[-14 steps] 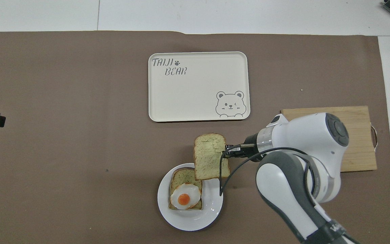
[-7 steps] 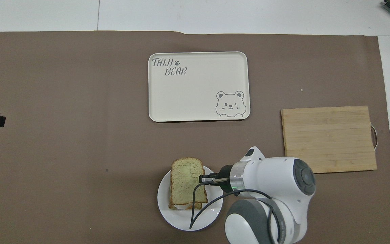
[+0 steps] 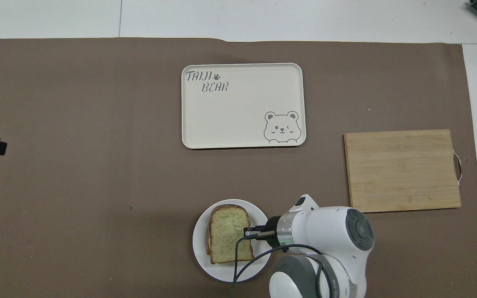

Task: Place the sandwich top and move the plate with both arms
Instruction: 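Lower the bread onto the egg slice and open the right gripper, then withdraw the right gripper while the left gripper reaches toward the plate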

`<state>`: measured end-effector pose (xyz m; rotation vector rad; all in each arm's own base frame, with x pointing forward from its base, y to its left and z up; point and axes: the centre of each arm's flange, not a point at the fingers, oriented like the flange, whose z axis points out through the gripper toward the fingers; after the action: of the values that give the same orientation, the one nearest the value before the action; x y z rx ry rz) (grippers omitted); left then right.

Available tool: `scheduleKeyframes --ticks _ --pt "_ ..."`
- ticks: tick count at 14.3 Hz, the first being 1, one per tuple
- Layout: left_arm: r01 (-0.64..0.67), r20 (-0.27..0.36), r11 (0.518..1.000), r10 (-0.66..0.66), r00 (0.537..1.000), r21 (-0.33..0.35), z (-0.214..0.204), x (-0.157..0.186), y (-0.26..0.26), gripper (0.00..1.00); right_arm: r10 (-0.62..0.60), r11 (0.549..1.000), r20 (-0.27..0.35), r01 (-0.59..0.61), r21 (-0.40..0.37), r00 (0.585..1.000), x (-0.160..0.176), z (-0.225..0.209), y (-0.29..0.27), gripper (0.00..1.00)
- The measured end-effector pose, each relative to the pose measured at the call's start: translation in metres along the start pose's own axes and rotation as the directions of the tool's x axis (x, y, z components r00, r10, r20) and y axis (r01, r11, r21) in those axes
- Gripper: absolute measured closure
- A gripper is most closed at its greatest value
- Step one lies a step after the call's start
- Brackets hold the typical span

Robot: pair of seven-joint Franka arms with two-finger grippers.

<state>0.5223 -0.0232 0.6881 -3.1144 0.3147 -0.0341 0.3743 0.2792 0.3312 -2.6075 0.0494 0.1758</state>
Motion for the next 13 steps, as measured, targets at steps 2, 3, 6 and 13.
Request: scheduleKeyframes --ticks 2,3,6,13 --pt "0.0 0.0 1.0 0.0 1.0 0.0 0.0 0.0 0.0 0.0 0.074 0.997 -0.007 -0.074 0.0 0.997 0.001 0.0 0.0 0.87" --pt "0.0 0.0 1.0 0.0 1.0 0.0 0.0 0.0 0.0 0.0 0.105 0.994 -0.01 -0.105 0.002 0.994 0.001 -0.001 -0.001 0.76" --pt "0.0 0.0 1.0 0.0 1.0 0.0 0.0 0.0 0.0 0.0 0.148 0.989 -0.039 -0.147 0.028 0.988 0.008 -0.011 -0.016 0.44" --pt "0.0 0.0 1.0 0.0 1.0 0.0 0.0 0.0 0.0 0.0 0.125 0.991 -0.158 -0.117 0.057 0.979 0.062 -0.082 -0.027 0.0"
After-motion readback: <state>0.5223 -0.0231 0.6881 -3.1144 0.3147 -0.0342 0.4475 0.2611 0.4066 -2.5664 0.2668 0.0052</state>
